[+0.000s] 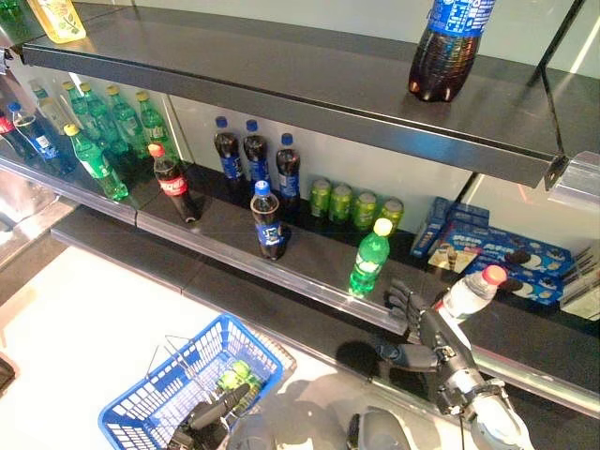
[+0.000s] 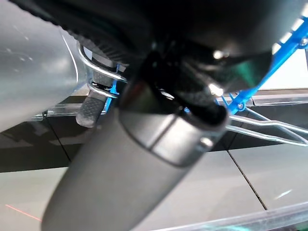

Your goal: Pick up the drink and place into the basket.

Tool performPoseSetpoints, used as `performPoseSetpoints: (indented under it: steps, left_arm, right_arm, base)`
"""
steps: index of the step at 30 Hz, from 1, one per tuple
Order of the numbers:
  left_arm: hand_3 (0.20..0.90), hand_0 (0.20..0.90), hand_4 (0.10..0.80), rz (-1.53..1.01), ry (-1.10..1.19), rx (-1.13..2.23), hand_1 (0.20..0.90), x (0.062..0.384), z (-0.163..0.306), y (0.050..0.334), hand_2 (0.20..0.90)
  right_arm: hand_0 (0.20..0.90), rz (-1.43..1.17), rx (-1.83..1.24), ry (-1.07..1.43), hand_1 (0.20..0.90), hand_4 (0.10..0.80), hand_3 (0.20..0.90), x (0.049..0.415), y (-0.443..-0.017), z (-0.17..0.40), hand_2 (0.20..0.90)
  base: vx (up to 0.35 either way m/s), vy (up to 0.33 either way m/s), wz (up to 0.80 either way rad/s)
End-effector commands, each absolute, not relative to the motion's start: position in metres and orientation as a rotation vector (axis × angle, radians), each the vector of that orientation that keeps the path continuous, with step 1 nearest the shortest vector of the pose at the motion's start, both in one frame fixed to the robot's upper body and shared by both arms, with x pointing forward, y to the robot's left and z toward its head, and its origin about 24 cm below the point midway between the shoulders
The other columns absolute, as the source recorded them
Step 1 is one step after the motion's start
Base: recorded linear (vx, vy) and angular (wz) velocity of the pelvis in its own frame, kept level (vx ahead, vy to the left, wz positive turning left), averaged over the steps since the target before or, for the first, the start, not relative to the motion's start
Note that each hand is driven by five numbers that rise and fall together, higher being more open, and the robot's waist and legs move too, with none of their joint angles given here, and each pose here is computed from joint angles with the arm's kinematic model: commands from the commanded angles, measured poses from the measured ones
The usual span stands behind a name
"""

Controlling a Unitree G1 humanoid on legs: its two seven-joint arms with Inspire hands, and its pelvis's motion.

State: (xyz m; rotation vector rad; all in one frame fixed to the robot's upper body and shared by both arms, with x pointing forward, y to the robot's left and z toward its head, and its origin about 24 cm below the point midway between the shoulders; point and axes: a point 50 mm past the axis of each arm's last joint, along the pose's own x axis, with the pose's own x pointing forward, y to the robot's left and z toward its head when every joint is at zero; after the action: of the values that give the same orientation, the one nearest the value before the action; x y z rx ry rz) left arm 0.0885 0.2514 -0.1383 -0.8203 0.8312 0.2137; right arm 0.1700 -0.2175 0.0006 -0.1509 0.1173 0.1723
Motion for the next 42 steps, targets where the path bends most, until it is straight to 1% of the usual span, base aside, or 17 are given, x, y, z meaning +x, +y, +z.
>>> performPoseSetpoints:
  steps: [1, 22, 31, 42]
  left_arm:
    - [0.200, 0.300, 0.100, 0.040, 0.951, -0.911, 0.300, 0.044, -0.144, 0.217, 0.300]
    - [0.200, 0.300, 0.100, 0.012, 1.006, -0.889, 0.300, 0.041, -0.148, 0.213, 0.300]
    - [0.200, 0.300, 0.100, -0.008, 1.036, -0.873, 0.300, 0.041, -0.149, 0.211, 0.300]
    - [0.200, 0.300, 0.100, -0.029, 1.068, -0.855, 0.300, 0.040, -0.151, 0.210, 0.300]
  right_arm:
    - [0.900, 0.108, -0.093, -0.192, 0.900, 0.800, 0.900, 0.197, -0.219, 0.053, 0.900]
    - [0.900, 0.097, -0.104, -0.225, 0.900, 0.800, 0.900, 0.223, -0.206, 0.062, 0.900]
    - [0.900, 0.088, -0.069, -0.170, 0.900, 0.800, 0.900, 0.237, -0.204, 0.055, 0.900]
    - [0.900, 0.057, -0.134, -0.133, 0.900, 0.800, 0.900, 0.253, -0.209, 0.050, 0.900]
  base:
    - [0.000, 0.000, 0.00]
    - [0.000, 0.000, 0.00]
    - [0.015, 0.003, 0.05]
    - [0.009, 0.003, 0.02]
